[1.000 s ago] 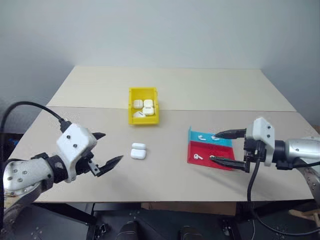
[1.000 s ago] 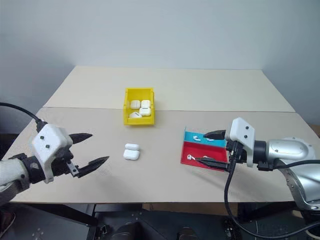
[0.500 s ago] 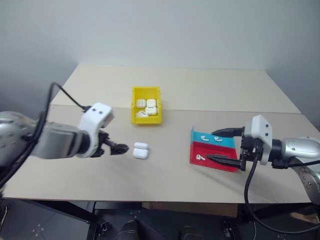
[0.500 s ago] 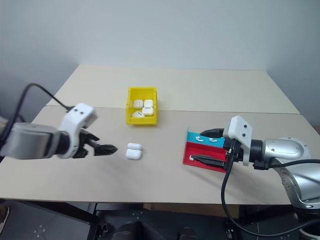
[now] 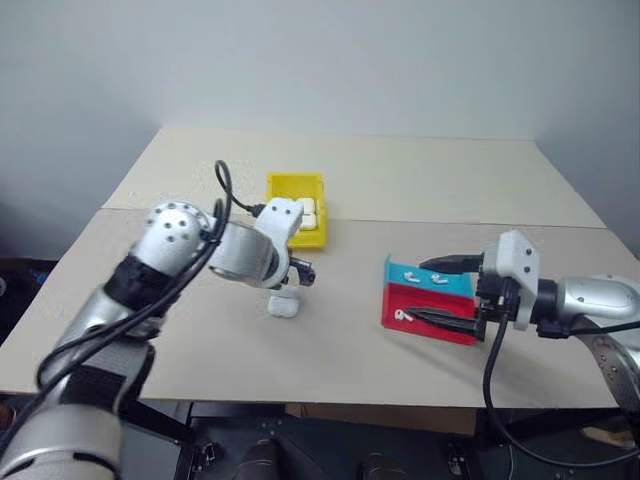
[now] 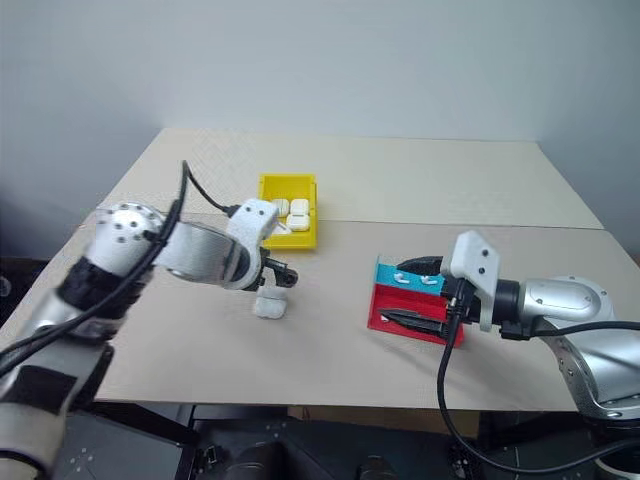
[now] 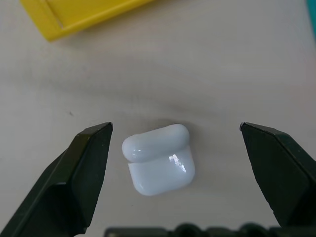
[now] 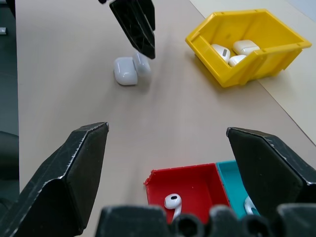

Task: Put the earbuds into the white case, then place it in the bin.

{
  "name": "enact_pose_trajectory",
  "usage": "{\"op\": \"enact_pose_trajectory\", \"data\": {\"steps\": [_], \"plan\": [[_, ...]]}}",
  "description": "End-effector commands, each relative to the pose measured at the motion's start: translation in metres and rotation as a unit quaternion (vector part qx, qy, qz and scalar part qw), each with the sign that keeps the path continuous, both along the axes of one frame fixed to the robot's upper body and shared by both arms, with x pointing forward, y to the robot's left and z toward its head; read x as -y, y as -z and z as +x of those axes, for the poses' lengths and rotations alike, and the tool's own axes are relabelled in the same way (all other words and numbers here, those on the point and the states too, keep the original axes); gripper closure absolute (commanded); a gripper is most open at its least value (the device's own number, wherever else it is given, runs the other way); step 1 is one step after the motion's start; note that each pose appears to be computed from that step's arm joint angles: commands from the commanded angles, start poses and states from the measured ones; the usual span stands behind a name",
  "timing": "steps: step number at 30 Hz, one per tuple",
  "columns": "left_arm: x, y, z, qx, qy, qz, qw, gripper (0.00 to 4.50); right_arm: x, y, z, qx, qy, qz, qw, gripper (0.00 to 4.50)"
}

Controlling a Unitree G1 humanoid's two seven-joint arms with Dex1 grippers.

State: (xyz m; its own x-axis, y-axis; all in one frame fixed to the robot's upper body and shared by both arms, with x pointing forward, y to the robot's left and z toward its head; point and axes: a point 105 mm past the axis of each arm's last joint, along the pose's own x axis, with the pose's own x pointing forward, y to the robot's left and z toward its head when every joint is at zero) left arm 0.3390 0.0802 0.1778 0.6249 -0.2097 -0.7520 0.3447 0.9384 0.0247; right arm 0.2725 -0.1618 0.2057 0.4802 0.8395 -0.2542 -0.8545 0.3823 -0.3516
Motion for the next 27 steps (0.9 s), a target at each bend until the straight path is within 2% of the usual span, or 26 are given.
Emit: {"op": "enact_pose_trajectory", "data": {"steps": [1,11,27], "plan": [[-0.003,-0.002,0.005,0.005,-0.035,0.016,0.999,0.00,-0.004,-0.009,-0.002,0.022,-0.004,0.001,1.000,0.04],[-0.005,0.025,0.002,-0.033,-0.112,0.035,0.993,0.00,-0.004,-0.008,-0.003,0.022,-0.002,0.001,1.000,0.04],[-0.007,0.042,-0.003,-0.068,-0.122,0.040,0.989,0.00,-0.006,-0.008,-0.005,0.022,-0.006,-0.002,1.000,0.04]]}}
